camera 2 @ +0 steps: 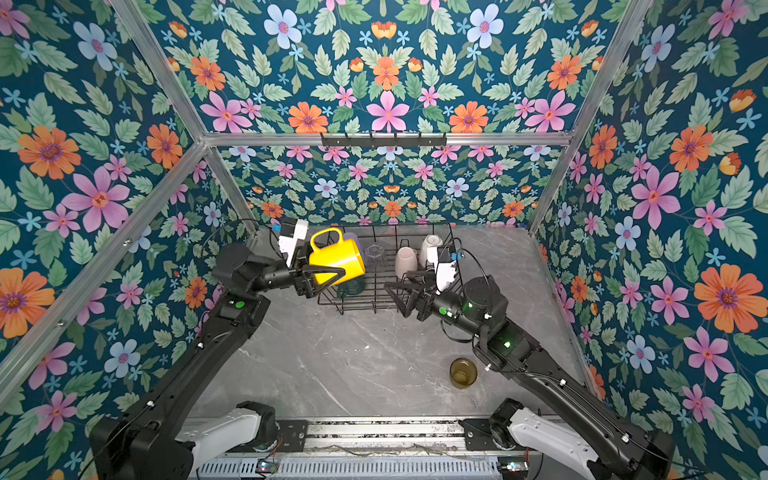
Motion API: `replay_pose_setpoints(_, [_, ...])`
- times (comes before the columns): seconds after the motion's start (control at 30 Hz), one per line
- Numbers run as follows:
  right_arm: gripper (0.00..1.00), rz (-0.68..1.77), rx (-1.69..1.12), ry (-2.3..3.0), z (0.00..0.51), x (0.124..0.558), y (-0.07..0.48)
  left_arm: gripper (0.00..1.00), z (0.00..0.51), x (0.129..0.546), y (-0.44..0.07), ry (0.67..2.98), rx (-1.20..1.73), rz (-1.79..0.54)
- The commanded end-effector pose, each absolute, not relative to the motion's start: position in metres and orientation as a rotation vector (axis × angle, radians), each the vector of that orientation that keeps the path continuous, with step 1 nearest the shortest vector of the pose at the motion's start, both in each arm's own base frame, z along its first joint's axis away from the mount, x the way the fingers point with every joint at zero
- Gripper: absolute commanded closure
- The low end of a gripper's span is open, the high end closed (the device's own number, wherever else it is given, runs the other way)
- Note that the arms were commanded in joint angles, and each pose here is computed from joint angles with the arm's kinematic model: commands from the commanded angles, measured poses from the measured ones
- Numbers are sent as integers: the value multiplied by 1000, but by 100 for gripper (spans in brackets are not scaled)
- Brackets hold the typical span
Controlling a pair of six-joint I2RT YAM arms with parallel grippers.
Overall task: Load the cups into the dish rack
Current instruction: 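Carry the yellow mug over the rack with the left gripper while the right gripper withdraws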
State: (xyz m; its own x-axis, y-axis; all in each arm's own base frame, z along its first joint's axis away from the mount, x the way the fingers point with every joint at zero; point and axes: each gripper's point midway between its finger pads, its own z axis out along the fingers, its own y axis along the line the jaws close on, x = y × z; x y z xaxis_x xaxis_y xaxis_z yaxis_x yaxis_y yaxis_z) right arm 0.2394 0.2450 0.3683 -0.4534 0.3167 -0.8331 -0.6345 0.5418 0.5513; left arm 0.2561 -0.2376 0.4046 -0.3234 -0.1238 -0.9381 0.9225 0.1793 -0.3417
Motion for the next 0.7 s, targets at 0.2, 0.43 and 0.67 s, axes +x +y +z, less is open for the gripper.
replay_pose_setpoints(0.2, [10,954,85,1899,305,263,189,100,317,325,-215,2002,603,-845])
replay_pose_setpoints(0.43, [7,930,56,1918,305,258,187,100,300,340,-226,2139,636,-593])
replay_pose_setpoints(0.67, [5,944,2,1958,299,250,191,100,286,356,-240,2249,680,-454])
